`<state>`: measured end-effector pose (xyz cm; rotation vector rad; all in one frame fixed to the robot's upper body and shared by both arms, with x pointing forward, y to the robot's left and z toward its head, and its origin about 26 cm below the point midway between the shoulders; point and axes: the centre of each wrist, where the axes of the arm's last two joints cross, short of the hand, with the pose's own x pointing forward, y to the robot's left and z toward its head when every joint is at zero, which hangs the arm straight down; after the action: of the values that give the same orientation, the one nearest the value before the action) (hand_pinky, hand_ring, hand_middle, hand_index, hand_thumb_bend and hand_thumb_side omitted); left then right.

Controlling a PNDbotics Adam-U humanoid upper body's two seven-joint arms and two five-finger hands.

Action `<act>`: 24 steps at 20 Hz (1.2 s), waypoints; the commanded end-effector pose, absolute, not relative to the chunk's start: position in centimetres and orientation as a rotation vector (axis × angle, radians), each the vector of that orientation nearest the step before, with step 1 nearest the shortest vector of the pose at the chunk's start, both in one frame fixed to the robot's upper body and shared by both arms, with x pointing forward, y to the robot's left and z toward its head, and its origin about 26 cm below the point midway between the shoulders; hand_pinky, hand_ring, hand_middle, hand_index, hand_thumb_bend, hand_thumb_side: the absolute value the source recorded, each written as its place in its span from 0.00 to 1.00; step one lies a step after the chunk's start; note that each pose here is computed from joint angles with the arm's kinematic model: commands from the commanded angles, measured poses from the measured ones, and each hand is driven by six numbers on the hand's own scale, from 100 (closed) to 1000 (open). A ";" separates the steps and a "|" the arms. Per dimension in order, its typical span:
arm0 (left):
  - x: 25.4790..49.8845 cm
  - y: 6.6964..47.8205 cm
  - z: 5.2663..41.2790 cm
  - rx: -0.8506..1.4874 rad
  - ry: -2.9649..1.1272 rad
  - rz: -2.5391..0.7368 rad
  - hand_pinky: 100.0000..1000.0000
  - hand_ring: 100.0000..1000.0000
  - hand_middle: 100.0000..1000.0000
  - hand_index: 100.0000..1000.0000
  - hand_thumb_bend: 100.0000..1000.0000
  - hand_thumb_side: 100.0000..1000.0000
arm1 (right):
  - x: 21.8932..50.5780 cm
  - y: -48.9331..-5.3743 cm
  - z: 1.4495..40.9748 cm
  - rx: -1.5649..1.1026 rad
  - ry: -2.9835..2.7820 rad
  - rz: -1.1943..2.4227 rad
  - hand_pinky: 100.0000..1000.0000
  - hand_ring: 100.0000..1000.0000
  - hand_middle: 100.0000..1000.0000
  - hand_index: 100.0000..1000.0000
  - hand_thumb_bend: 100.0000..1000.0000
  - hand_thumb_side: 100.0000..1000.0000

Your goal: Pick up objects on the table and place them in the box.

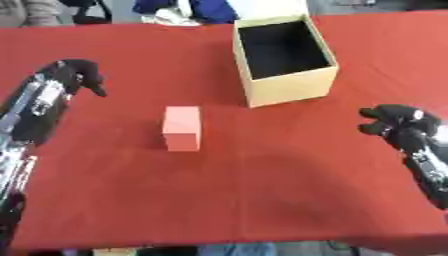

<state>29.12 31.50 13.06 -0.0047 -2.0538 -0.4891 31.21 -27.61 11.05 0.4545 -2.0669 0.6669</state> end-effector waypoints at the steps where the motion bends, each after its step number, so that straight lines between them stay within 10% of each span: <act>1: 29.0 31.6 13.9 0.006 -2.078 -0.507 1.00 0.52 0.53 0.74 0.00 0.71 | 31.3 -27.7 11.8 0.448 -2.085 0.683 0.82 0.90 0.54 0.81 0.00 0.52; 24: 29.1 31.2 16.5 0.143 -2.118 -0.825 1.00 0.59 0.59 0.76 0.07 0.57 | 31.3 -27.7 11.6 0.451 -2.074 0.691 0.82 0.90 0.53 0.80 0.00 0.48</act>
<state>29.18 31.13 15.24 0.1018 -2.0956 -0.7534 31.21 -27.61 11.02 0.4566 -2.0629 0.6684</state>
